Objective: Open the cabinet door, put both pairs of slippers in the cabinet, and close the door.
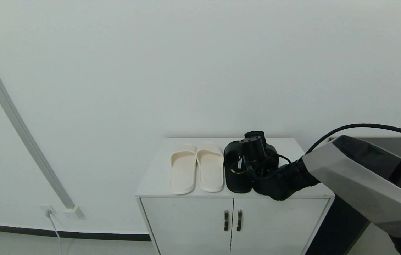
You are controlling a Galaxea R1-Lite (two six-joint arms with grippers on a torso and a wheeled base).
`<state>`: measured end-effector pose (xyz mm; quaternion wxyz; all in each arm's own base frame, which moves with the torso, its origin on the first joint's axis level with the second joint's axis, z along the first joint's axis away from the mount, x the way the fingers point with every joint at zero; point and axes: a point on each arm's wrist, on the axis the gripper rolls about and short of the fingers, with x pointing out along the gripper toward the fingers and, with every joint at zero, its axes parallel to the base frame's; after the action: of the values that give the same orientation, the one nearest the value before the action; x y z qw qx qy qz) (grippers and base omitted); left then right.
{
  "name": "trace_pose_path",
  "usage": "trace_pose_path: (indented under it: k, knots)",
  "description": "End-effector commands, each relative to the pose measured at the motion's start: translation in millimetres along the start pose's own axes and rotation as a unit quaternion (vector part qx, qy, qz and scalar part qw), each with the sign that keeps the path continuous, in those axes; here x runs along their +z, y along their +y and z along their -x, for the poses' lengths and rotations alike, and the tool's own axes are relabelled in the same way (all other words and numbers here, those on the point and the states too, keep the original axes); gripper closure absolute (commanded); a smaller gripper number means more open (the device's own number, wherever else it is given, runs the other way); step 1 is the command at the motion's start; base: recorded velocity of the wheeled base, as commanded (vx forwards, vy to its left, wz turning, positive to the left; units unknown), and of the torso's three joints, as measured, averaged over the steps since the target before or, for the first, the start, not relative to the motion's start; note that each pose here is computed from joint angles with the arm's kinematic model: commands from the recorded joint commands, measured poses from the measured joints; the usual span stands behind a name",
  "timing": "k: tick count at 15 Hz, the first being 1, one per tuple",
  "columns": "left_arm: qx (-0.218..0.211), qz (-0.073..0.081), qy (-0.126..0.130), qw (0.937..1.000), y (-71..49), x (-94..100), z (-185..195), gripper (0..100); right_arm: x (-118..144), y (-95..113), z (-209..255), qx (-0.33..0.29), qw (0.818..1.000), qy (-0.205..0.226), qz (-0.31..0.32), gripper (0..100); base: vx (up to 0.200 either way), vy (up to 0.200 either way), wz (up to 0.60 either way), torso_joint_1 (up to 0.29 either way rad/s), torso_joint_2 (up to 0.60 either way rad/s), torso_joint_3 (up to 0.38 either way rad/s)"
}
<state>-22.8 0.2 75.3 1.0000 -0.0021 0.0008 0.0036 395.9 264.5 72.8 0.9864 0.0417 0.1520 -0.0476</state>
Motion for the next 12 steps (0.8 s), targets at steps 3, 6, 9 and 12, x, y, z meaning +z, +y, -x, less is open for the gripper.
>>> trace_pose_path:
  k: [3, 6, 9, 12]
  knots:
    - [-0.001, -0.001, 0.000, 1.0000, 0.0, 0.0, 0, 100, 24, -6, 22, 0.008, 1.000, -0.014, -0.011, 100, 0.000, 0.000, 0.00, 0.000, 0.00, 0.000]
    - [-0.001, -0.001, 0.000, 1.0000, 0.0, 0.0, 0, 100, 56, -27, 73, 0.043, 0.999, -0.026, 0.002, 100, 0.000, 0.000, 0.00, 0.000, 0.00, 0.000]
    - [-0.001, -0.001, 0.000, 1.0000, 0.0, 0.0, 0, 100, 65, -66, 145, 0.152, 0.986, -0.036, 0.051, 100, 0.000, 0.000, 0.00, 0.000, 0.00, 0.000]
    - [-0.001, -0.003, 0.000, 1.0000, 0.0, 0.0, 0, 100, 49, -107, 210, 0.294, 0.951, -0.007, 0.095, 100, 0.000, 0.000, 0.00, 0.000, 0.00, 0.000]
